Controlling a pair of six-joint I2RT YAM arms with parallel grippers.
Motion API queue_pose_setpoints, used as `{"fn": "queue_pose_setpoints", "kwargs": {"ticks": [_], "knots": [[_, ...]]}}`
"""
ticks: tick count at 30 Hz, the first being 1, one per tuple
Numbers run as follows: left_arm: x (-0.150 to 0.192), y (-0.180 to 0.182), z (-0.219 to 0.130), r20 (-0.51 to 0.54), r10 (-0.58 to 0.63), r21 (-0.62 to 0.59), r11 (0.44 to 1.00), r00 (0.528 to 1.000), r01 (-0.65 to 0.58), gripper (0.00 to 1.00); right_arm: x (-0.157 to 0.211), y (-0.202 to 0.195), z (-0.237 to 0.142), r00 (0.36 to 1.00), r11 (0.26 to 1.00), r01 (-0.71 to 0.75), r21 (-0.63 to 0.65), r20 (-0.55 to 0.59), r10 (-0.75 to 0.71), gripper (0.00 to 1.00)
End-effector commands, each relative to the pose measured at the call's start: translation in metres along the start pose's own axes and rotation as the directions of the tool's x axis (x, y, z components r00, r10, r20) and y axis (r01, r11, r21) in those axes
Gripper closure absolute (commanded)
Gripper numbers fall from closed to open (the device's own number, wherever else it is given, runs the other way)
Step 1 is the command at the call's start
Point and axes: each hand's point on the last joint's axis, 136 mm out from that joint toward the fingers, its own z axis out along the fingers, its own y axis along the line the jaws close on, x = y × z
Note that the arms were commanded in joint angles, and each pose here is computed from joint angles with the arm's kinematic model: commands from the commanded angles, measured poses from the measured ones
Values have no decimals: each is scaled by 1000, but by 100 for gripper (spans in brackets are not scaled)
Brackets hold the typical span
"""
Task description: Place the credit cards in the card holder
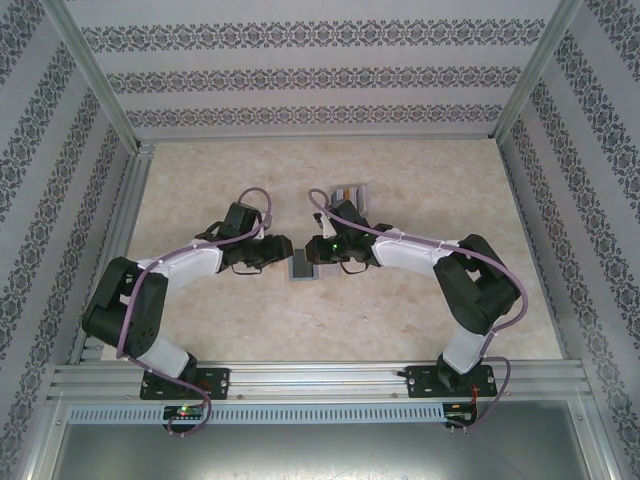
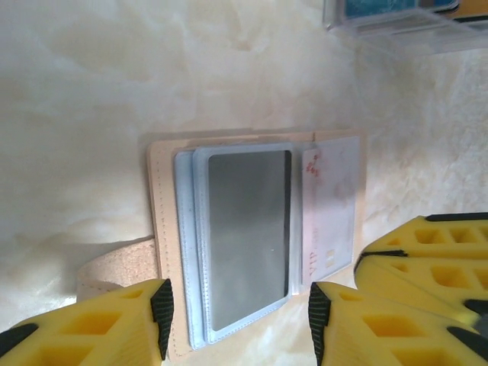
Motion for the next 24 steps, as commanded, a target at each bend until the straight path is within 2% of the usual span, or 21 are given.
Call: {"fn": "queue_pose_setpoints", "kwargs": {"ticks": [1,5,7,13,17,20,24], "knots": [[-4,12,-15,7,17,-97,995,1000,-16,46,9,-13,-2,1000,999,-23,24,-11,23,86],[0,29,-20,-12,18,-196,980,1000,-20,41,12,-17,-2,1000,999,-29,28,-11,29,85],[2,35,-20,-18,15,-222,975,1000,-18,32,13,-17,-1,999,999,-29,28,-13,30,85],[7,45,-5,-69,3,-245,969,998,-20,32,14,-15,-1,1000,999,-26,20,-13,26,85],[7,37,13,-99,-18,-169,986,995,1,40,14,-14,-2,1000,1000,-25,18,-13,25,85],[6,30,20,-106,-29,-125,992,994,16,52,16,-15,-2,1000,999,-25,24,-14,26,84],[3,25,19,-101,-22,-108,994,995,11,73,17,-20,0,999,999,-34,33,-20,35,84]]}}
